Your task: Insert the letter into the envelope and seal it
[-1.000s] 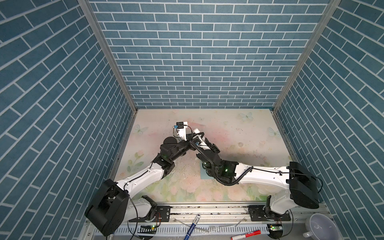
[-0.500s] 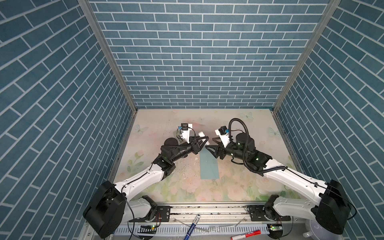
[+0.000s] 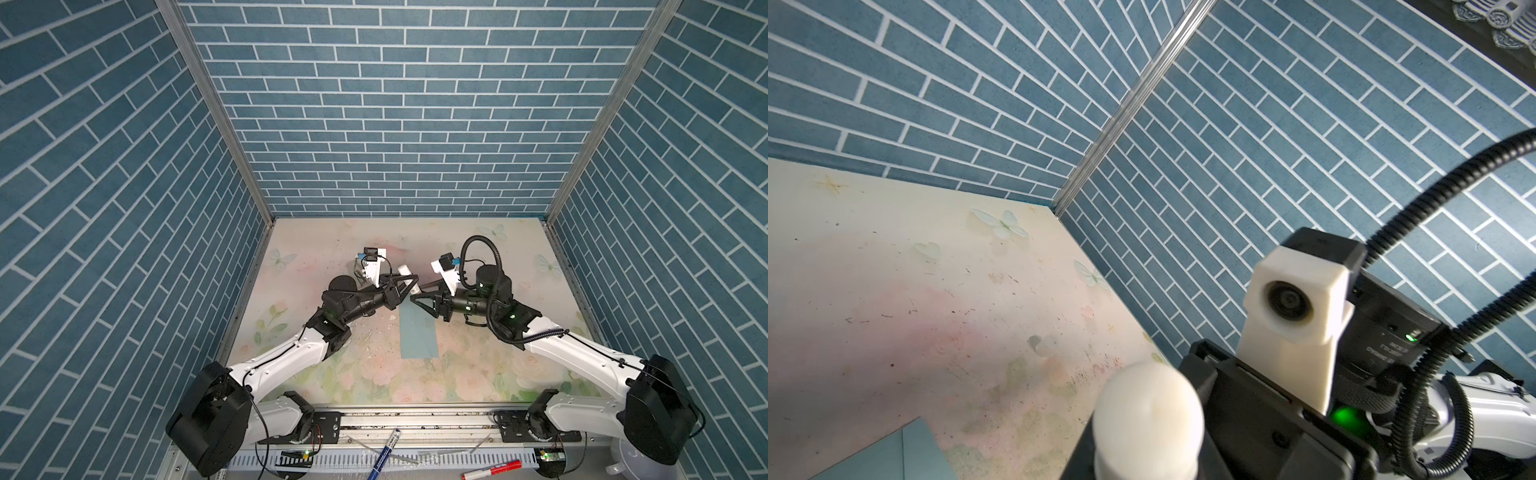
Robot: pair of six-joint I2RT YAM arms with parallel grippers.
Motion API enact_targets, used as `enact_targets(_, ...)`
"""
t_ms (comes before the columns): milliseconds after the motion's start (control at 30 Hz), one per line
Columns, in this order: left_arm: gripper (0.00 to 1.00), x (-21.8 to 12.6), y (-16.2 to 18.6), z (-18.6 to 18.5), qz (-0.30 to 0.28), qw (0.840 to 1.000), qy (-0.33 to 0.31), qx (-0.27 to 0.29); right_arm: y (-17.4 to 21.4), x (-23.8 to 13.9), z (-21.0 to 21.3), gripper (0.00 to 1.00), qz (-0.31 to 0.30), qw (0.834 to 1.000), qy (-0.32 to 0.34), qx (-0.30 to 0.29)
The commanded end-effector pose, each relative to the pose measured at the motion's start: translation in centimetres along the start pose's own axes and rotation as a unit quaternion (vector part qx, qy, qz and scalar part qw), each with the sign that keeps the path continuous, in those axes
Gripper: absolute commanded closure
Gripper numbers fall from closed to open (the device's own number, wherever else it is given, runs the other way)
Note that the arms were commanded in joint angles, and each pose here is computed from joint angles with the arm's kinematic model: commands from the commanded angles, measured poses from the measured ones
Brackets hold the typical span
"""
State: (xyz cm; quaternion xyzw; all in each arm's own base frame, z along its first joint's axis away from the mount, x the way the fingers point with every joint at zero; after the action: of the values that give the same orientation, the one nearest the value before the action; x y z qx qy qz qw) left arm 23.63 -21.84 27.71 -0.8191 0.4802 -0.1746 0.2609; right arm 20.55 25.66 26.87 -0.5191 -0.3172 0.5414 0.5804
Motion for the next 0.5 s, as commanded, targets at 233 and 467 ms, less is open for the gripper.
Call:
enact_targets(233,1.0,-0.1,-0.3,-0.4,-0.005,1.0,0.013,0.006,0.0,0.2,-0.3,0.93,-0.012,1.0,-0.002,0.012)
enact_targets(467,1.0,0.0,-0.1,0.1,-0.003,1.0,-0.001,0.007,-0.4,-0.6,-2.5,1.0,-0.005,0.984,0.177,-0.013)
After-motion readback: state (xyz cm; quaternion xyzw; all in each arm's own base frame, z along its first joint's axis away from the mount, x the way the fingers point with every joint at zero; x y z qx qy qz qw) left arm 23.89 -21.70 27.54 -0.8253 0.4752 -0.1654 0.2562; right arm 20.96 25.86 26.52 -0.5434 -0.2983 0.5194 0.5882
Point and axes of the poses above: each gripper's point midway between its finger pads, its own x axis out along the fingers, its own z axis along the line the jaws close on, y = z × x, the point moved 8 cm from there along -x, back along the fingers, and after that the axes turned 11 degrees about -x, right-handed, at the moved point
